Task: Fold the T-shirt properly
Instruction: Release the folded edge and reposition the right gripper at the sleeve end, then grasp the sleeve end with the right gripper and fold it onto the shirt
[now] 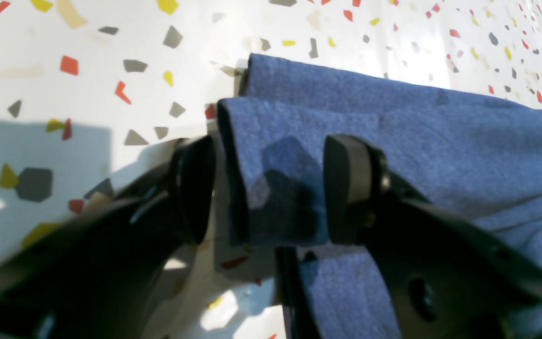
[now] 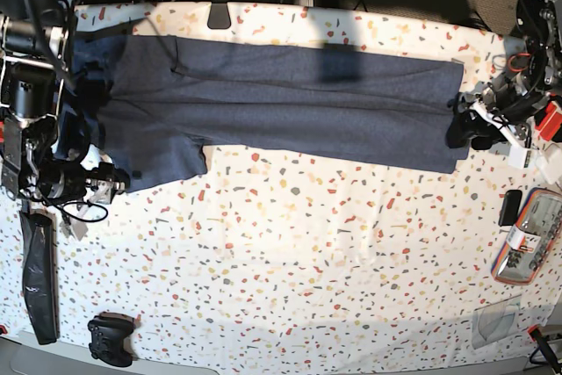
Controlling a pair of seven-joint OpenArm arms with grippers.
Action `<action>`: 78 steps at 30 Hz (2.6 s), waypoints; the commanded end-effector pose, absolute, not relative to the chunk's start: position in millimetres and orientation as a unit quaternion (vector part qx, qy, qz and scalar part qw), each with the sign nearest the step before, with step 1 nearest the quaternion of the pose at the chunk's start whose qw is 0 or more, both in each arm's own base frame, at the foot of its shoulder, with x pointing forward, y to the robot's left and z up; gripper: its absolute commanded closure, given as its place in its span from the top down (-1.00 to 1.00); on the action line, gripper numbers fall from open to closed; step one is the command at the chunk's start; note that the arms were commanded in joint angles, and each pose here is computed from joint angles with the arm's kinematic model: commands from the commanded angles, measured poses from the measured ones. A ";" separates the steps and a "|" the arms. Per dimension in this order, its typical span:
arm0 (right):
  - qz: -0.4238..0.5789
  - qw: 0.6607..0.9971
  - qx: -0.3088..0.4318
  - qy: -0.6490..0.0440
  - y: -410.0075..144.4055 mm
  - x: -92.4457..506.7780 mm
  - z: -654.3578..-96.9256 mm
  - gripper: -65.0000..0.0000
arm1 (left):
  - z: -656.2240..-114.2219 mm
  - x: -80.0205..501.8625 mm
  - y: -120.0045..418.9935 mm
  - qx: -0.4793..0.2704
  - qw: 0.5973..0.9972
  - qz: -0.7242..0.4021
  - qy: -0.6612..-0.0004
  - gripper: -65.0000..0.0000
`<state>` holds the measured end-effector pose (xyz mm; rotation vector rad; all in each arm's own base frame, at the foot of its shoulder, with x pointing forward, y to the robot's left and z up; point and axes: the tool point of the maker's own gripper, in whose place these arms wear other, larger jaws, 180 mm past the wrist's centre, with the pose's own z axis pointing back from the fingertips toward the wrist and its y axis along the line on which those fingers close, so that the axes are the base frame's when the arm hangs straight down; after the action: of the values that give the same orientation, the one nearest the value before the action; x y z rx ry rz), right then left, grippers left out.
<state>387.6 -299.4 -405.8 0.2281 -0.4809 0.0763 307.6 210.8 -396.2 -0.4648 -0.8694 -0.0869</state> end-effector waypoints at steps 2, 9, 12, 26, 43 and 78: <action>0.044 0.966 0.099 -0.234 -307.2 391.3 -401.2 0.01 | -378.4 318.4 216.6 -0.220 0.867 -0.048 -0.444 0.09; 0.040 0.969 0.110 -0.217 -302.4 385.3 -407.6 -0.25 | -378.5 318.4 216.7 -0.220 0.867 -0.048 -0.444 0.09; 0.038 0.970 0.116 -0.212 -300.4 383.2 -407.9 -0.37 | -378.5 318.4 216.5 -0.220 0.867 -0.048 -0.445 0.09; 0.032 0.963 0.149 -0.223 -291.0 387.9 -394.9 -1.00 | -379.1 317.8 216.5 -0.220 0.868 -0.048 -0.443 0.09; 0.205 0.919 0.177 -0.285 -204.6 333.0 -344.7 -1.00 | -380.4 317.4 217.2 -0.216 0.870 -0.051 -0.441 0.09; 0.261 0.880 0.313 -0.244 -121.9 203.5 -343.3 -0.09 | -380.2 317.5 217.3 -0.216 0.870 -0.051 -0.441 0.09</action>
<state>197.5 -122.7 -354.4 0.6429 -0.4707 0.5256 306.4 212.3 -398.5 -0.4513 -0.8587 -0.0932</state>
